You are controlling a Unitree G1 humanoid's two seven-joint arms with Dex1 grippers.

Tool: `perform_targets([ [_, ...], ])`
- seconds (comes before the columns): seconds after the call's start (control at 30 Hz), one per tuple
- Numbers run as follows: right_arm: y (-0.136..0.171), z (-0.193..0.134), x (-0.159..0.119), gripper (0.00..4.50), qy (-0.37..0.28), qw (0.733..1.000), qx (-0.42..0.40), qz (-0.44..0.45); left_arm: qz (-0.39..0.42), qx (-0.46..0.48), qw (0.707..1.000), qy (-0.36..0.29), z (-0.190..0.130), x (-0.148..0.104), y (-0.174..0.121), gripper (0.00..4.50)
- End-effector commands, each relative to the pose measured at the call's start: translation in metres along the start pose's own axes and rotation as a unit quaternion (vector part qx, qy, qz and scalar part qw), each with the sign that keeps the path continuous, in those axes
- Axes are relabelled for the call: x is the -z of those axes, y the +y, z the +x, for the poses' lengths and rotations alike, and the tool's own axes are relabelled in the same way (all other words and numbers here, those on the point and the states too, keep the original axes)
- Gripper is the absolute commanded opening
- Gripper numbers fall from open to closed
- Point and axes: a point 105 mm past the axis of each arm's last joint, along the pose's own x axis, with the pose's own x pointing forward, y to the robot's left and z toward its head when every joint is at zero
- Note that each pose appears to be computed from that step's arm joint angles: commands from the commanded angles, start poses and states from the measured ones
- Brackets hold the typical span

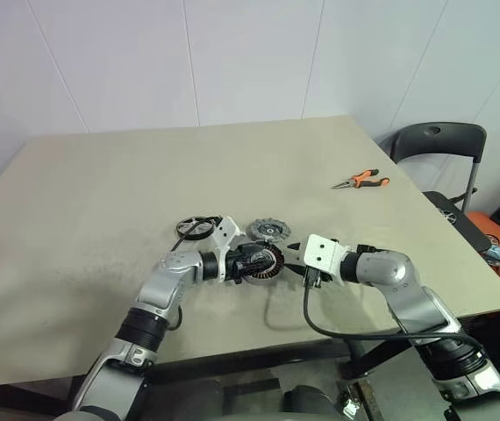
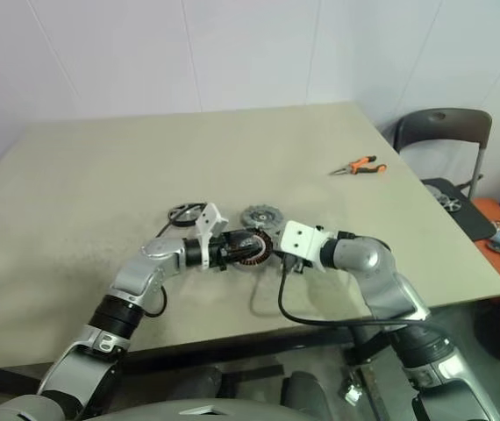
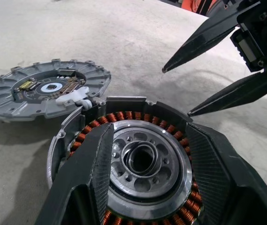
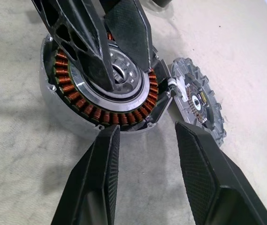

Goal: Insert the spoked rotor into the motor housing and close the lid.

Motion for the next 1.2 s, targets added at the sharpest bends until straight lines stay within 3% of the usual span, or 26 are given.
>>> perform_targets([
  [0.03, -0.012, -0.002, -0.013, 1.99, -0.022, 1.000, 0.017, -0.008, 0.000, -0.024, 1.000, -0.020, -0.013, -0.015, 0.012, 2.63],
  [0.27, -0.036, -0.010, -0.025, 1.99, -0.036, 0.998, 0.042, 0.008, -0.038, -0.083, 0.989, -0.116, -0.056, -0.069, 0.045, 2.63],
  [0.37, -0.043, -0.013, -0.037, 1.99, -0.059, 0.997, 0.043, 0.036, -0.054, -0.111, 0.982, -0.142, -0.076, -0.080, 0.058, 2.63],
  [0.53, -0.044, -0.009, -0.046, 1.99, -0.081, 0.994, 0.039, 0.059, -0.070, -0.152, 0.974, -0.150, -0.092, -0.078, 0.069, 2.63],
  [0.63, -0.039, -0.008, -0.068, 1.30, -0.138, 0.984, 0.013, 0.111, -0.079, -0.157, 0.972, -0.154, -0.092, -0.076, 0.066, 2.69],
  [0.77, -0.036, -0.004, -0.071, 0.04, -0.135, 0.980, -0.001, 0.149, -0.086, -0.158, 0.972, -0.153, -0.090, -0.072, 0.061, 2.69],
  [1.07, -0.035, 0.027, -0.053, 0.04, -0.097, 0.987, 0.015, 0.126, -0.090, -0.164, 0.972, -0.140, -0.087, -0.063, 0.058, 2.69],
  [1.2, -0.015, 0.042, -0.037, 0.04, -0.067, 0.994, -0.016, 0.089, -0.091, -0.163, 0.973, -0.139, -0.084, -0.062, 0.056, 2.69],
])
